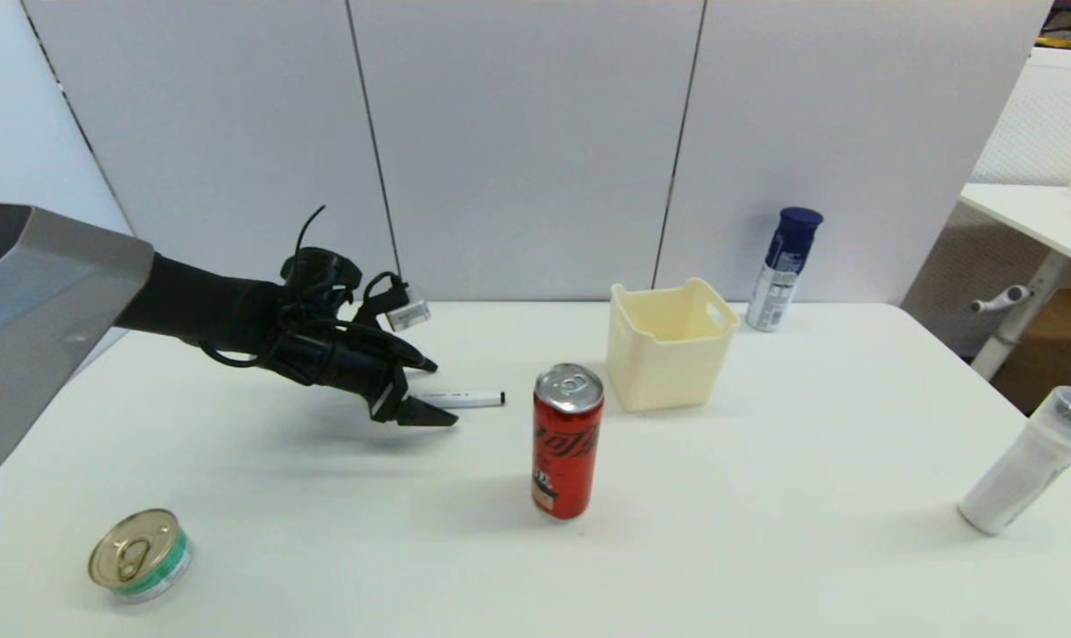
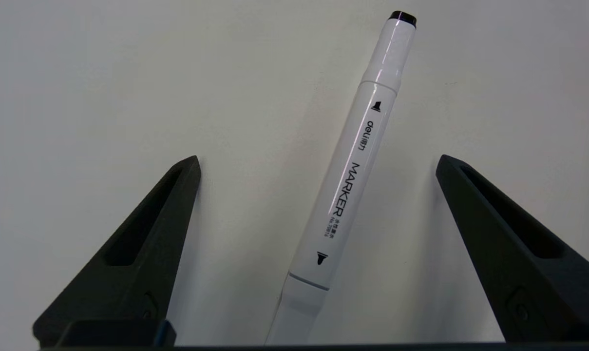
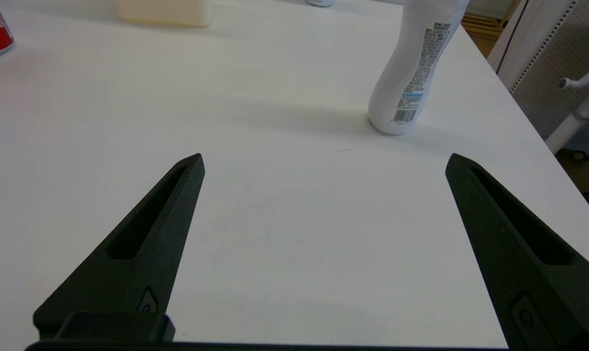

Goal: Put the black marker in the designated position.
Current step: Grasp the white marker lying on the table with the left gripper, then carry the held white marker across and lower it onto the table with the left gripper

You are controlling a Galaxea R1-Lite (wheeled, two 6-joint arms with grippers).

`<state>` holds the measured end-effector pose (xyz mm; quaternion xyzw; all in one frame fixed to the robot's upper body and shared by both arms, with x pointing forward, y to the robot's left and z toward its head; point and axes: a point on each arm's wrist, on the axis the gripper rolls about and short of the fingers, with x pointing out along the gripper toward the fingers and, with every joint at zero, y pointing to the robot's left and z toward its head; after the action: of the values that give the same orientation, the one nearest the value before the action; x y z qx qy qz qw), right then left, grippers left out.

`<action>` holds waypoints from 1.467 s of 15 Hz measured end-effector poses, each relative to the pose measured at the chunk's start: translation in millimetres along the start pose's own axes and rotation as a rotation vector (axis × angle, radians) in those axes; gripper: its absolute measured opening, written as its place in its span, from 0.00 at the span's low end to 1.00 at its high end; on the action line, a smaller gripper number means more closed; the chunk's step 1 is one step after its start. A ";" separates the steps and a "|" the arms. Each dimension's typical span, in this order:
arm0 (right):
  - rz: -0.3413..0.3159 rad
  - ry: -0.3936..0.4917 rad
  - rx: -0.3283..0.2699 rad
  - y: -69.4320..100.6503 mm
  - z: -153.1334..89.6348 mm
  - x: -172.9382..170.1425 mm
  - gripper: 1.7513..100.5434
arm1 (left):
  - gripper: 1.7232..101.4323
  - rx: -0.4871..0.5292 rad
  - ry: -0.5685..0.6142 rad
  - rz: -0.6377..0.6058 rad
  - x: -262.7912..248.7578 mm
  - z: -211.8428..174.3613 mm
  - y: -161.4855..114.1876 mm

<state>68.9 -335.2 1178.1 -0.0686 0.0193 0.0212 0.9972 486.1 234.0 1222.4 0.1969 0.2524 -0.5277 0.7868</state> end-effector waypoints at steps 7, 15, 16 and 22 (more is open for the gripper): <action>0.000 0.000 0.000 0.0 0.0 0.0 0.97 | 0.50 -0.008 0.007 -0.010 1.4 -2.9 -1.9; 0.000 0.000 0.000 0.0 0.0 0.0 0.97 | 0.11 0.020 -0.015 0.011 -8.6 9.0 -3.8; 0.000 0.000 0.000 0.0 0.0 0.0 0.97 | 0.11 0.033 -0.026 0.022 -12.6 14.6 -3.8; 0.001 -0.001 0.000 0.0 0.0 0.0 0.97 | 0.11 0.220 -0.192 0.133 -27.8 93.3 13.3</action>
<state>68.9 -335.2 1178.1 -0.0684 0.0191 0.0216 0.9972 507.3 205.4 1314.0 0.2467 0.1029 -0.5154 0.8142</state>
